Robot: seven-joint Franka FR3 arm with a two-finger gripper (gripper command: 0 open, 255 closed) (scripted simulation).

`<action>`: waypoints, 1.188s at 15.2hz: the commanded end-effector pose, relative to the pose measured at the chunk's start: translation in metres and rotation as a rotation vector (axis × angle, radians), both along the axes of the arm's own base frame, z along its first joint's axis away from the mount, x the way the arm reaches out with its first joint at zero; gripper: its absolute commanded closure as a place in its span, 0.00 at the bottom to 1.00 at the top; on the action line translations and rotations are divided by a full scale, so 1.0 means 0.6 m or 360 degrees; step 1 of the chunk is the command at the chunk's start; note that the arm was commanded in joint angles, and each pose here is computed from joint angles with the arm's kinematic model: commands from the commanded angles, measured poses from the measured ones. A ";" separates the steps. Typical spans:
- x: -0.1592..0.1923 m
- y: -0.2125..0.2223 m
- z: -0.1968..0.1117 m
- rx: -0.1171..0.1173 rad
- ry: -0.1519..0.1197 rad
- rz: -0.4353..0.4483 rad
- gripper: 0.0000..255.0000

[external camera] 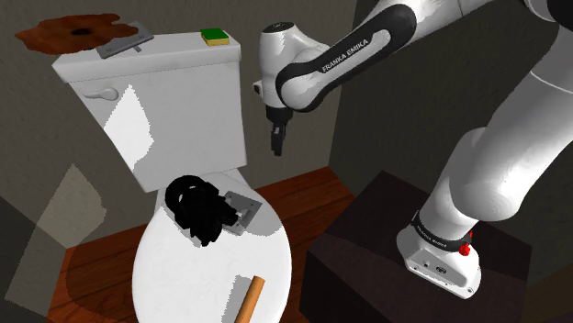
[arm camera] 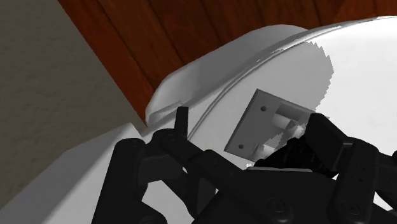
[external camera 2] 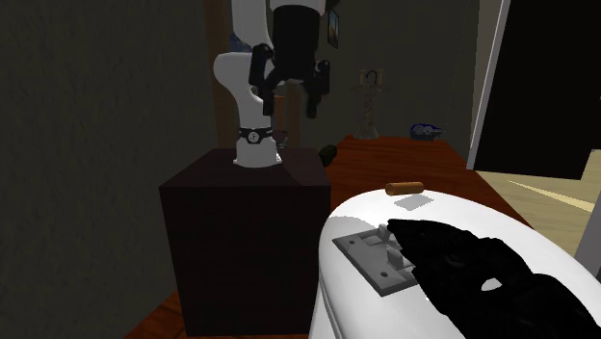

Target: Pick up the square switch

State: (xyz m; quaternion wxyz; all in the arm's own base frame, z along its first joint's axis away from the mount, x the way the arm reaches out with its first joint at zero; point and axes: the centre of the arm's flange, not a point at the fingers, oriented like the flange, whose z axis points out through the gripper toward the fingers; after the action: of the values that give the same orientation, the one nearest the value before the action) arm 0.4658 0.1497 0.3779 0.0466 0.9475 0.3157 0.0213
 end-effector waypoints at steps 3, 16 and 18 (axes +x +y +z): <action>0.018 0.060 -0.065 0.0011 0.0014 0.0162 0.00; 0.046 0.253 -0.263 0.0041 0.0063 0.0679 0.00; 0.044 0.282 -0.292 0.0046 0.0070 0.0756 0.00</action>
State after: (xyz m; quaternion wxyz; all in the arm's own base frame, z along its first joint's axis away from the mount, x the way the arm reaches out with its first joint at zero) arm 0.4940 0.3100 0.2098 0.0214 0.8540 0.5196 0.0156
